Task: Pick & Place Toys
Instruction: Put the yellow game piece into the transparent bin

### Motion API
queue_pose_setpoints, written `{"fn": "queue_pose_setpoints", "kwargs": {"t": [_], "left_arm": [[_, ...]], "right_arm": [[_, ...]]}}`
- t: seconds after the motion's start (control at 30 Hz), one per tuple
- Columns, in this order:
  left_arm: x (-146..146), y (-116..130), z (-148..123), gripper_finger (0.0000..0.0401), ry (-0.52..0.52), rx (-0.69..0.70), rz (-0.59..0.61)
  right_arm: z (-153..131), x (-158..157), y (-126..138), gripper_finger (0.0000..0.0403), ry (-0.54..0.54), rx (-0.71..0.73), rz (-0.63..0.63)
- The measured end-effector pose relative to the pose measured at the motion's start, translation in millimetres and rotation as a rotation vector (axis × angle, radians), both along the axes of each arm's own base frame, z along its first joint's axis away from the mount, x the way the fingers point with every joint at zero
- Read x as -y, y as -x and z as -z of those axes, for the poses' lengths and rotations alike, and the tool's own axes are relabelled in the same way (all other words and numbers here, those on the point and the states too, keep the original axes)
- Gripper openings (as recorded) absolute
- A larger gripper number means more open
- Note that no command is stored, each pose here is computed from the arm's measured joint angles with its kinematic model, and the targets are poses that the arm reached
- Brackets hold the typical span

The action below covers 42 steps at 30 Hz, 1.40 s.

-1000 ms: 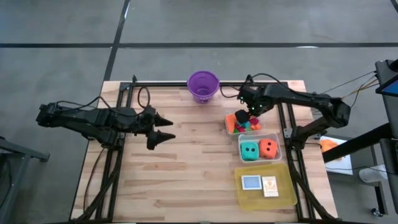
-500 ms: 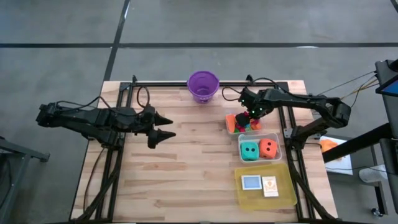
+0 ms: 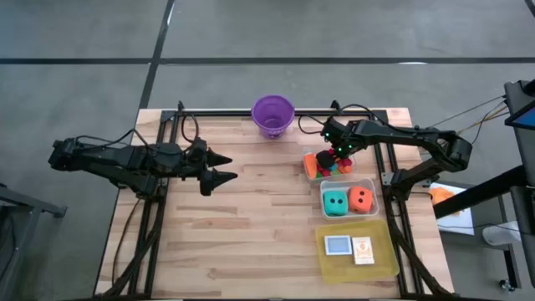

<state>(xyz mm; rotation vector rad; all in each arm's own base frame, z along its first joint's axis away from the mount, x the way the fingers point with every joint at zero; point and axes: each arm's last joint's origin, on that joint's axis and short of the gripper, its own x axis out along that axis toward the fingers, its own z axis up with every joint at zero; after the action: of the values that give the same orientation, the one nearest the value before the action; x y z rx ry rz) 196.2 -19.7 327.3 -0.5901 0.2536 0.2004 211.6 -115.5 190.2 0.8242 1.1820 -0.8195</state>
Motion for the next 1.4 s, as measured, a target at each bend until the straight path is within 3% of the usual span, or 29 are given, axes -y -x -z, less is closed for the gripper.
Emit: {"fn": "queue_pose_setpoints", "kwargs": {"t": [0.3, 0.67, 1.4], "left_arm": [[0.0, 0.0, 0.0, 0.0372, 0.001, 0.000, -0.001], [-0.1, 0.0, 0.0, 0.0372, 0.008, 0.001, -0.007], [-0.7, 0.1, 0.1, 0.0372, 0.021, 0.003, -0.031]], "right_arm": [[0.6, -0.3, -0.1, 0.0283, 0.002, -0.001, -0.016], [0.6, -0.2, -0.1, 0.0356, 0.004, -0.002, -0.019], [-1.6, -1.5, 0.6, 0.0361, -0.001, 0.006, -0.026]]}}
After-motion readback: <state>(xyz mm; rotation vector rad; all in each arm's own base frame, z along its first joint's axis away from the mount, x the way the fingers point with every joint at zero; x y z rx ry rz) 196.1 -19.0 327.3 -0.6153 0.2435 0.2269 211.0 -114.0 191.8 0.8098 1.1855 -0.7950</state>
